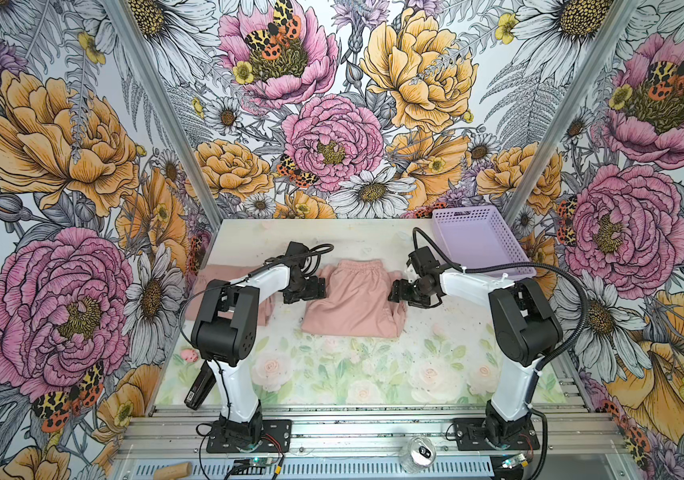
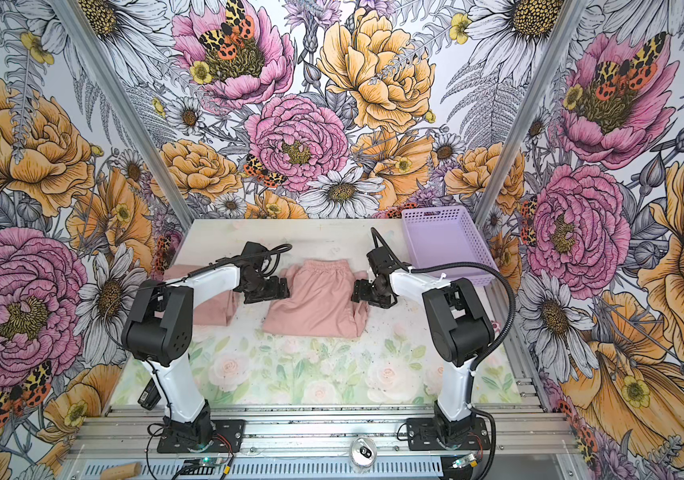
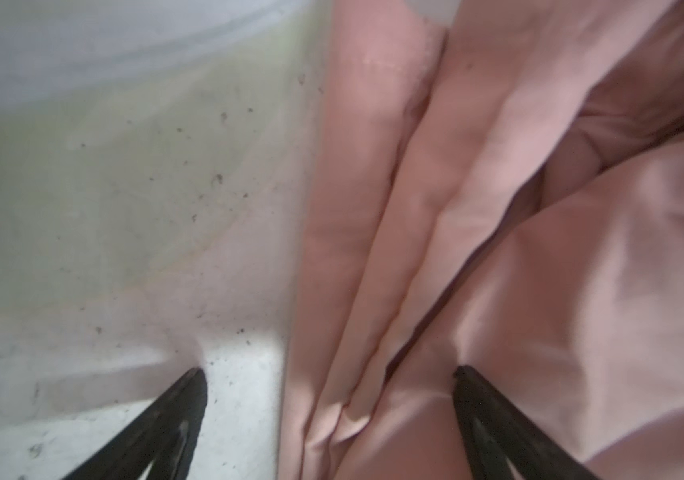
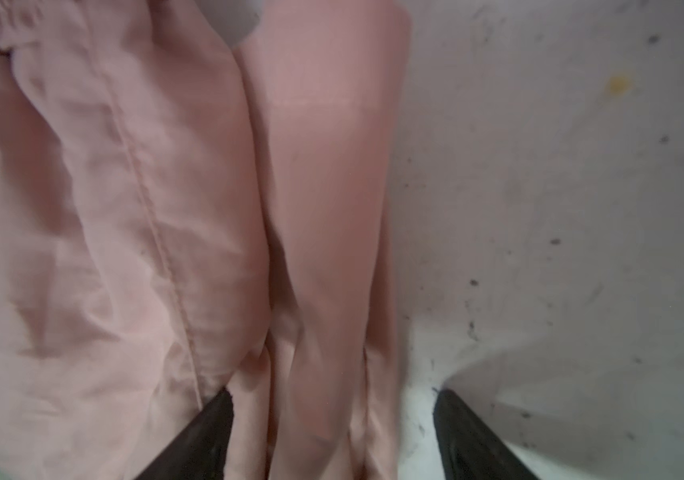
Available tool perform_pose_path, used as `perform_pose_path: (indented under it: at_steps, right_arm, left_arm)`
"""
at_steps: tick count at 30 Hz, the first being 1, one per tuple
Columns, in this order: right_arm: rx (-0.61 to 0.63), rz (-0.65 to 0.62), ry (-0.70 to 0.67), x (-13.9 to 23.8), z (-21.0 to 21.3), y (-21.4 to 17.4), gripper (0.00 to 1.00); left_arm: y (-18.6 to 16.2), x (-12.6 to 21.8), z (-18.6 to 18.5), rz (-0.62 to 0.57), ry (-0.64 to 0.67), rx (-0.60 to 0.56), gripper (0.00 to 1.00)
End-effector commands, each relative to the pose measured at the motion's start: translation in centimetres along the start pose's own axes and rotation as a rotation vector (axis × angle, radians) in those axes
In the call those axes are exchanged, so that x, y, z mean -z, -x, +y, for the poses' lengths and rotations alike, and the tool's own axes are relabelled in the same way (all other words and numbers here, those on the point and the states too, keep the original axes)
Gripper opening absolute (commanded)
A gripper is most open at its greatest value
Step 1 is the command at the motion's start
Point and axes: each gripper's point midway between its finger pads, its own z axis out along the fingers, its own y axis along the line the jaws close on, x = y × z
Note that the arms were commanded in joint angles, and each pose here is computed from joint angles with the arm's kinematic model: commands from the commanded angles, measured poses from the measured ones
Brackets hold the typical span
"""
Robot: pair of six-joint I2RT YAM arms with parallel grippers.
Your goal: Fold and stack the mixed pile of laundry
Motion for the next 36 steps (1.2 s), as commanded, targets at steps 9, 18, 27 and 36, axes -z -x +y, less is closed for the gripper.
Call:
perform_pose_path:
  at_steps: [9, 18, 27, 36]
  right_arm:
    - [0.042, 0.018, 0.006, -1.8, 1.1, -0.1, 0.69]
    - [0.042, 0.032, 0.003, -2.4, 0.9, -0.6, 0.51]
    - [0.006, 0.020, -0.037, -2.2, -1.2, -0.1, 0.31]
    - [0.021, 0.014, 0.020, -1.0, -0.3, 0.0, 0.39]
  left_arm:
    - [-0.4, -0.9, -0.8, 0.021, -0.031, 0.007, 0.88]
    - [-0.6, -1.3, -0.6, 0.021, -0.023, 0.030, 0.76]
    - [-0.3, -1.5, 1.0, 0.009, 0.023, 0.091, 0.44]
    - [0.0, -0.2, 1.1, -0.024, -0.004, 0.115, 0.47]
